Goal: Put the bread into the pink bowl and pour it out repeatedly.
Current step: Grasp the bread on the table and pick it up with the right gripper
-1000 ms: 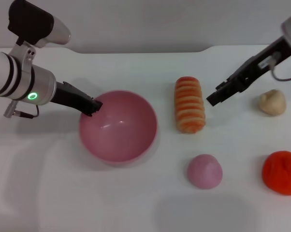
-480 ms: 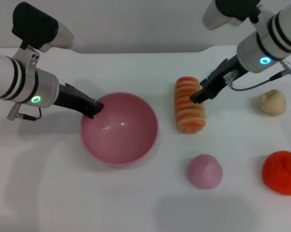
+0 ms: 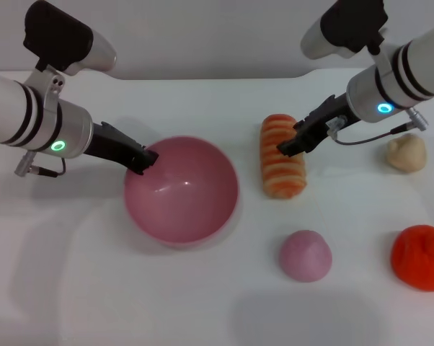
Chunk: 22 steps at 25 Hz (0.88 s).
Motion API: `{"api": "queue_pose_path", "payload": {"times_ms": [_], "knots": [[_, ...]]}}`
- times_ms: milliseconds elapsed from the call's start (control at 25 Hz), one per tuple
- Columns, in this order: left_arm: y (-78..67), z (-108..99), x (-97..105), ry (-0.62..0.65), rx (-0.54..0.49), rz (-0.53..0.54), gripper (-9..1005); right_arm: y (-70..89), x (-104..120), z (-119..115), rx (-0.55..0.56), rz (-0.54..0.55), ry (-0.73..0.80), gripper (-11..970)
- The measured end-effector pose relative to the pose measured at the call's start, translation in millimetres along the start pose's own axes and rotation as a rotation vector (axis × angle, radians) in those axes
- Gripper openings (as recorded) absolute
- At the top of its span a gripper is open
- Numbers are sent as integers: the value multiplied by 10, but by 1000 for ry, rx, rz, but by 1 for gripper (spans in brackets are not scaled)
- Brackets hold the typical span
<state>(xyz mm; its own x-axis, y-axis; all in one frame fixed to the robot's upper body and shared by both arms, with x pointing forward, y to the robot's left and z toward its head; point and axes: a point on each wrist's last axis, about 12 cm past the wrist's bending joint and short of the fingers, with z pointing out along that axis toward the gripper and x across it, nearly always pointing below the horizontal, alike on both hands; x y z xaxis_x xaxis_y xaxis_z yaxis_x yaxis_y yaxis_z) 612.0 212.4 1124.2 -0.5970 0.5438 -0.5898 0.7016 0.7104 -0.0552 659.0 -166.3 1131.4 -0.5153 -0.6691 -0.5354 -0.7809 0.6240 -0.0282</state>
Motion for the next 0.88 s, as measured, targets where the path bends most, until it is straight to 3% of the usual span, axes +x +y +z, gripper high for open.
{"api": "queue_pose_path", "payload": {"times_ms": [880], "knots": [[-29,20,-79,-2,1,24,47,62,118,160,-5,26,-4,426]]}}
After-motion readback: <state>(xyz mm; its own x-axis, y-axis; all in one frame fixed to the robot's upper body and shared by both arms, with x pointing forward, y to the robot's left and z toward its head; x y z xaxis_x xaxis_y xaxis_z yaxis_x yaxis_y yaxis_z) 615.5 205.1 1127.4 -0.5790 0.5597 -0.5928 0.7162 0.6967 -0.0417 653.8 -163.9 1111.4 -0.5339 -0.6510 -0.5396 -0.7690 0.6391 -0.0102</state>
